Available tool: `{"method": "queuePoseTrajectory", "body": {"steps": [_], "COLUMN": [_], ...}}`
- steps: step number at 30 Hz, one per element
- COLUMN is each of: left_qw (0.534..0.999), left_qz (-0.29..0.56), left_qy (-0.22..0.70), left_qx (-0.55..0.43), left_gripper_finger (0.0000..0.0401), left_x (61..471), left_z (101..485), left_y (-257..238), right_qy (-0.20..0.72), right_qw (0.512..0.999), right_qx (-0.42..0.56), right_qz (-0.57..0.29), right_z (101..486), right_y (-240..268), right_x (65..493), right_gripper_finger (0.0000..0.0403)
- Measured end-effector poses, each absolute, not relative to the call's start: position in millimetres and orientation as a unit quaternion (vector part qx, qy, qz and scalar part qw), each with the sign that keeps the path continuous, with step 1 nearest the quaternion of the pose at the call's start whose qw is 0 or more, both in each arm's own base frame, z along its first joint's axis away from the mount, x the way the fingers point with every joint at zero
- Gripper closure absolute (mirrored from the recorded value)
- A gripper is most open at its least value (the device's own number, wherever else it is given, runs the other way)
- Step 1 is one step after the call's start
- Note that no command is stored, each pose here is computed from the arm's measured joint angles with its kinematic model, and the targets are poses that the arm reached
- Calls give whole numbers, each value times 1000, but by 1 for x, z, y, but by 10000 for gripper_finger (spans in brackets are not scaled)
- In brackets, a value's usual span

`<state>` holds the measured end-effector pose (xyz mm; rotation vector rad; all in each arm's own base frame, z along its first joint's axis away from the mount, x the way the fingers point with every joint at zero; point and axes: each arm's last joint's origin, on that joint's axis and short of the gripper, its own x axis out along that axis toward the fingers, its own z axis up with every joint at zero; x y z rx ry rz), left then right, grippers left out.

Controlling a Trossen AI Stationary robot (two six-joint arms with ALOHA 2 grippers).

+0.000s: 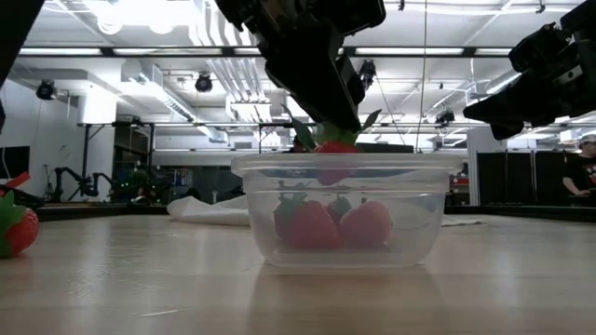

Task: Pick and placing Produce into tupperware
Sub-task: Put the pink peach into the transparent bin, then put the red strawberry into the transparent bin

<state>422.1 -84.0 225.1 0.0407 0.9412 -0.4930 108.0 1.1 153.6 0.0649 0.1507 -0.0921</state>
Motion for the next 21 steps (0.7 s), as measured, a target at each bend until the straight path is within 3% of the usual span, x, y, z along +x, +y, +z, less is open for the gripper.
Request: {"method": "queuePoseTrajectory", "body": {"steps": [8, 21], "left_qw": [862, 866], "left_qz": [-235, -218], "left_qy": [449, 450], "left_qx": [19, -8], "left_gripper_finger": [394, 278], "left_x": [422, 418], "left_z": [223, 235], "left_y": [-84, -83], "right_qy": [76, 76], "right_qw": [996, 996], "right_qx": [32, 32], "right_qz": [-46, -46], "right_z": [154, 154], "right_y": [1, 1], "right_x": [108, 108], "right_gripper_finger": [394, 394]}}
